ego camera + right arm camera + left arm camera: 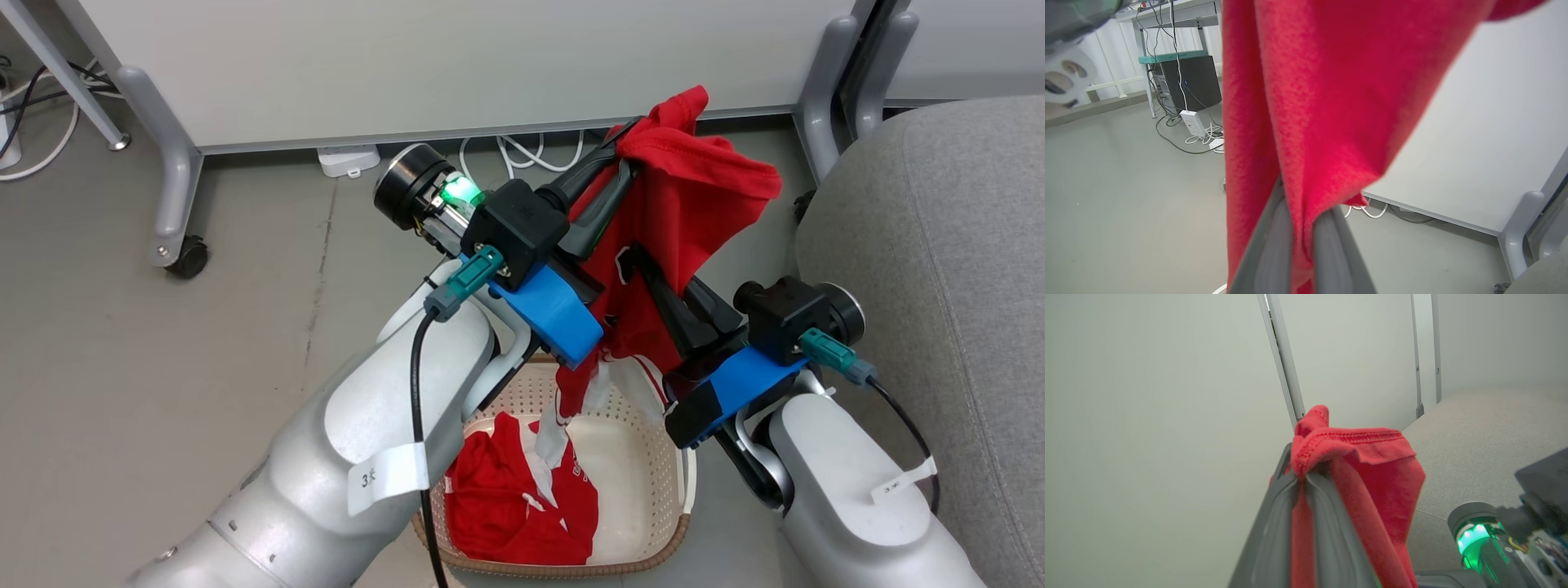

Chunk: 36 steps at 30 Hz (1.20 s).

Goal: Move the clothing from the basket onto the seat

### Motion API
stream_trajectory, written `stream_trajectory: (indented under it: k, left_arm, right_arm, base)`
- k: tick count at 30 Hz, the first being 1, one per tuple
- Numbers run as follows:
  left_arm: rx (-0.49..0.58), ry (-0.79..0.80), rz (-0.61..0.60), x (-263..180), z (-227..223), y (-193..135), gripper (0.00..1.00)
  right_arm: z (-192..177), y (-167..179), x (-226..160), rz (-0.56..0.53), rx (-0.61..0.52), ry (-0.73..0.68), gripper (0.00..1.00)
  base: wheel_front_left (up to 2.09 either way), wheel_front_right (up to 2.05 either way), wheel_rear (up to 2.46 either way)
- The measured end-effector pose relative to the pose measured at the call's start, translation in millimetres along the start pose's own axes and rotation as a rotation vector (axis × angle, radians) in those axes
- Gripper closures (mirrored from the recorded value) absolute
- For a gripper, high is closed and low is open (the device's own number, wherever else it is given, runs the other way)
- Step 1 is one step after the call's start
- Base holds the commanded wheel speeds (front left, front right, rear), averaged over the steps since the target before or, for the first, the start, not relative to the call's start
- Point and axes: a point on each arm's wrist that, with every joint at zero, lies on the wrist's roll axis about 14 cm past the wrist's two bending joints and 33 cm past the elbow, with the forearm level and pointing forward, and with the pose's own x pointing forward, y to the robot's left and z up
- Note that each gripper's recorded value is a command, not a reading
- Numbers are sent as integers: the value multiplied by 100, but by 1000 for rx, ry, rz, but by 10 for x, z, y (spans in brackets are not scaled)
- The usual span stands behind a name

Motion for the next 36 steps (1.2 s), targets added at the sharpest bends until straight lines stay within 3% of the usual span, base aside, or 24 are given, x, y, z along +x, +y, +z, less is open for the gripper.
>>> stream_trajectory:
  k: [22,23,24,36]
  left_arm:
    - [5,14,5,-10,-48,26,100]
    - [4,16,9,-14,-56,36,38]
    - [6,20,12,-17,-67,45,0]
    - [-8,45,20,-62,-172,29,0]
  right_arm:
    - [43,-14,-31,4,-2,-13,100]
    - [46,-13,-30,4,-2,-14,100]
    - [50,-12,-30,4,-1,-15,100]
    - [132,-42,-55,-15,15,-47,100]
  base:
    - [0,0,0]
    - [0,0,0]
    - [0,0,0]
    - [0,0,0]
